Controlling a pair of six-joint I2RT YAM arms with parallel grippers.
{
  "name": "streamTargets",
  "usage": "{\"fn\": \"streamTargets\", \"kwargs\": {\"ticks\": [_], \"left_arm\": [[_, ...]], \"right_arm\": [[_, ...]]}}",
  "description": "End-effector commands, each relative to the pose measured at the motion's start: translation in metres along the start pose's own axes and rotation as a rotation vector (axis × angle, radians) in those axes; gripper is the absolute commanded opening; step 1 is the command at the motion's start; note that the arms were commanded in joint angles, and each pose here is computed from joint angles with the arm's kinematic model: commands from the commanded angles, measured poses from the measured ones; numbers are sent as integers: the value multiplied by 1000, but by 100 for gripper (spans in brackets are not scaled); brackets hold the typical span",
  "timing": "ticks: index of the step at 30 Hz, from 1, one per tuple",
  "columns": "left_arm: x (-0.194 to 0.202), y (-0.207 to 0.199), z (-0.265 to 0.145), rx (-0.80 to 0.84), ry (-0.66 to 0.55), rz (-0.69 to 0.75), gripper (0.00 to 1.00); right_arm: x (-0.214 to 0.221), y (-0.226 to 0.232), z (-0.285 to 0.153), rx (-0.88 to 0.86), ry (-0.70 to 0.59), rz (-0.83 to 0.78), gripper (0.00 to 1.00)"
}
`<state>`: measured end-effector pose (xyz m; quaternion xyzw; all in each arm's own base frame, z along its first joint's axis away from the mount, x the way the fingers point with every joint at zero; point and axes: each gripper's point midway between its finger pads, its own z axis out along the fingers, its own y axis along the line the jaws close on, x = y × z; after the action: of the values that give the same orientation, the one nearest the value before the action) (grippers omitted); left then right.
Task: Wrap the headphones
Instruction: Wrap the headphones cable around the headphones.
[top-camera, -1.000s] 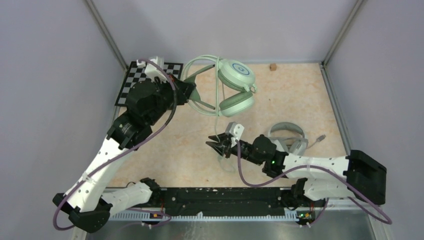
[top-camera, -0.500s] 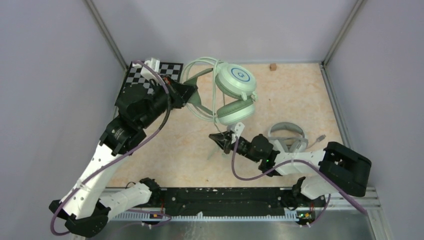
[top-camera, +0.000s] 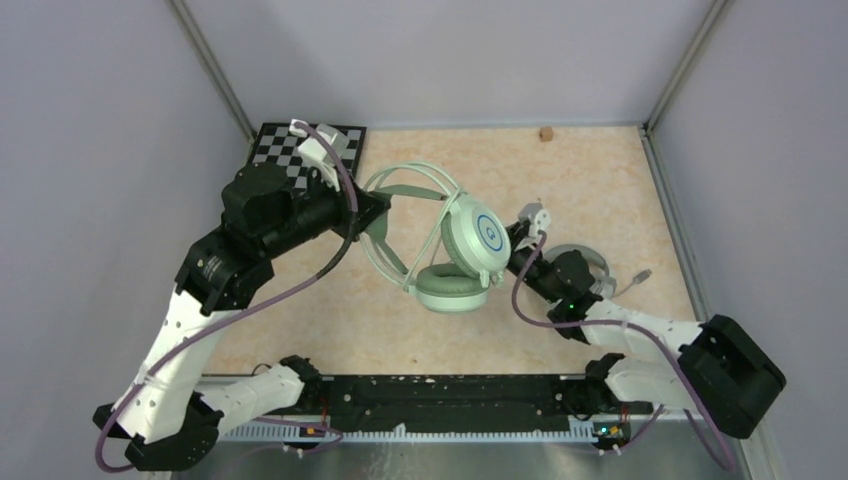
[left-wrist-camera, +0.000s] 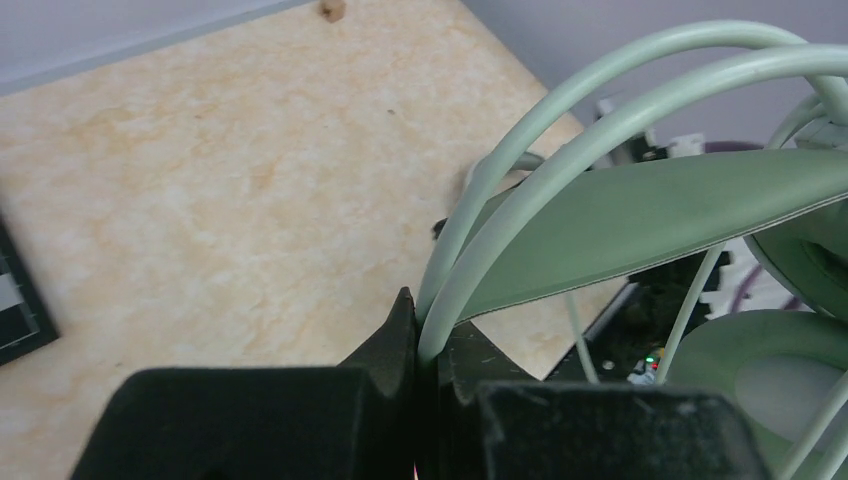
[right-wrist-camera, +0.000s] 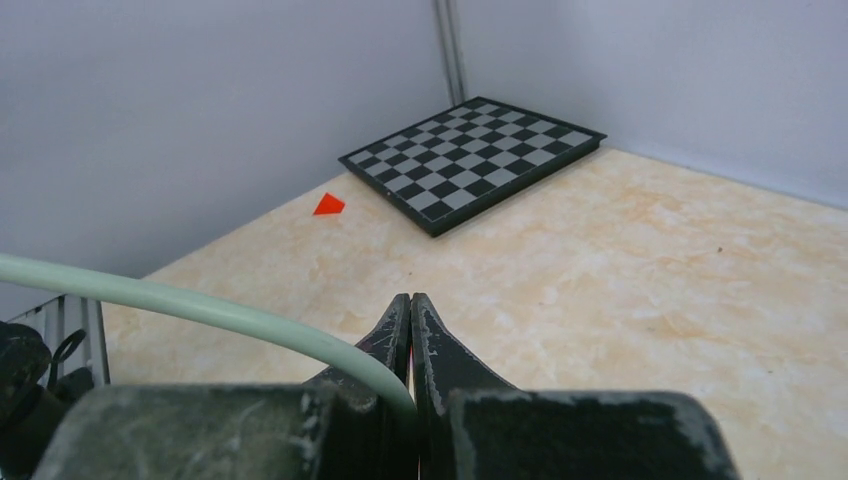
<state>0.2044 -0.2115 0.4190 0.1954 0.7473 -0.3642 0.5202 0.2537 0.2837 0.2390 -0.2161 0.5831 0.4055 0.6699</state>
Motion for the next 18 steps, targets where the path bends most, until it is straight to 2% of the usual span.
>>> {"fn": "streamTargets", "kwargs": {"ticks": [1,7,10,12,15,18], "left_arm": [[-21,15,-18,-109,-74,85,0],[-39,18,-25,-136,-206,58,0],[-42,9,-27,-86,-224,116,0],[-32,-5,-22,18,-171,227,0],[8,-28,-15,249,-18,400,0],[43,-17,-6,307,102,553,0]], "right_arm": [[-18,-12,-9,39,-18,30,0],[-25,-23,-15,78,-21,21,0],[-29,-28,-14,91,-21,33,0],[-34,-32,-13,93,-18,47,0],[-44,-31,-10,58,11,91,0],[-58,-27,-8,39,29,121,0]]}}
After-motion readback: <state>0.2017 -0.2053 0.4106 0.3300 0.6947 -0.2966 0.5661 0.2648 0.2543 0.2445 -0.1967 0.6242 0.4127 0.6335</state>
